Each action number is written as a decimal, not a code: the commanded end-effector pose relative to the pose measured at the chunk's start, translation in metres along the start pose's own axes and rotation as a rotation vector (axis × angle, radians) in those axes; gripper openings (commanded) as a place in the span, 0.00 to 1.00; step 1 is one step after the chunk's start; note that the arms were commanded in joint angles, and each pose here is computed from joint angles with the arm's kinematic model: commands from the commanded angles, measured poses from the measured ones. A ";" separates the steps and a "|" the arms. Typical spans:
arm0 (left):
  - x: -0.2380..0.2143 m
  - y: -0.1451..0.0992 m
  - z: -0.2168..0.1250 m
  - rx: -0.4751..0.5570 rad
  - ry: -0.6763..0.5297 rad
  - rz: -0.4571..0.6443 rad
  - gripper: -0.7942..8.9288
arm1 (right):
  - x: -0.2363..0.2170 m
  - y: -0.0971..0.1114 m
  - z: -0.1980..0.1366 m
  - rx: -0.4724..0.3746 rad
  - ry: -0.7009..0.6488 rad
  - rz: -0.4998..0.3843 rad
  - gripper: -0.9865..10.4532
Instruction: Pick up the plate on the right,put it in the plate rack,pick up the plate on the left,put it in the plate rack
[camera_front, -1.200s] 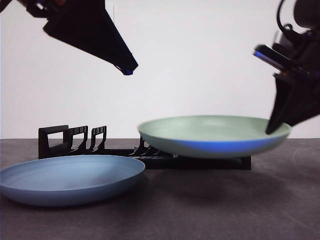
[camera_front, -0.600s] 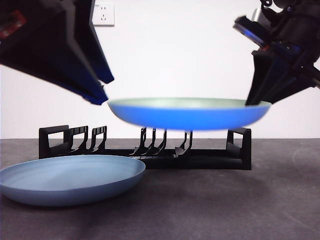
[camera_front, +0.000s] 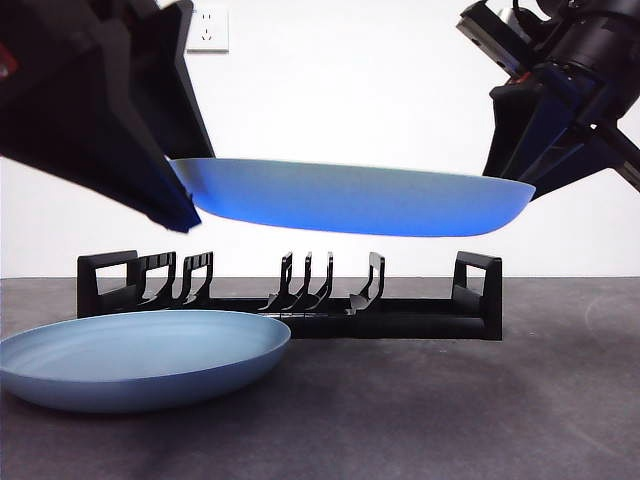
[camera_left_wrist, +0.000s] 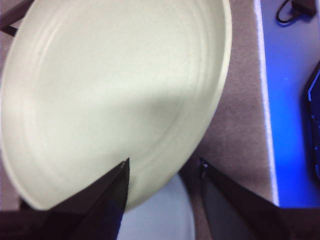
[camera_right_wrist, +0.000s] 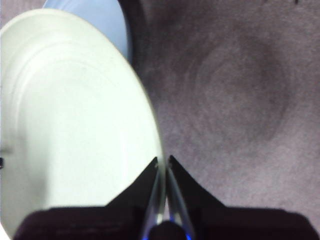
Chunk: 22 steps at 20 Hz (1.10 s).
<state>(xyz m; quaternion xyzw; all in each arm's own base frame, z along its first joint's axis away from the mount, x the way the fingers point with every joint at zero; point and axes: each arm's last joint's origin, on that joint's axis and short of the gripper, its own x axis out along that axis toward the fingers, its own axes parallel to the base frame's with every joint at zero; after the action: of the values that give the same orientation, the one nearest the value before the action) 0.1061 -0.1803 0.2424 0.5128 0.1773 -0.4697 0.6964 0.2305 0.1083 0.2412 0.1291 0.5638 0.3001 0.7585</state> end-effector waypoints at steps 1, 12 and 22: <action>0.006 -0.003 0.001 0.017 0.000 -0.049 0.30 | 0.000 0.003 0.001 0.002 0.004 0.018 0.07; 0.015 -0.008 0.003 0.033 0.017 -0.101 0.07 | 0.000 0.003 0.001 -0.006 0.003 0.017 0.08; 0.015 -0.009 0.008 -0.046 -0.008 -0.086 0.07 | -0.008 0.005 0.012 -0.068 -0.091 0.023 0.36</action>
<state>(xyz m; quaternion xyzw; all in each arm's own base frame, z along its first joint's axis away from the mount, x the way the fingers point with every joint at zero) 0.1039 -0.1925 0.2288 0.5046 0.2028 -0.5018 0.6726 0.2385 0.1098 0.2523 0.1263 0.5222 0.3192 0.7807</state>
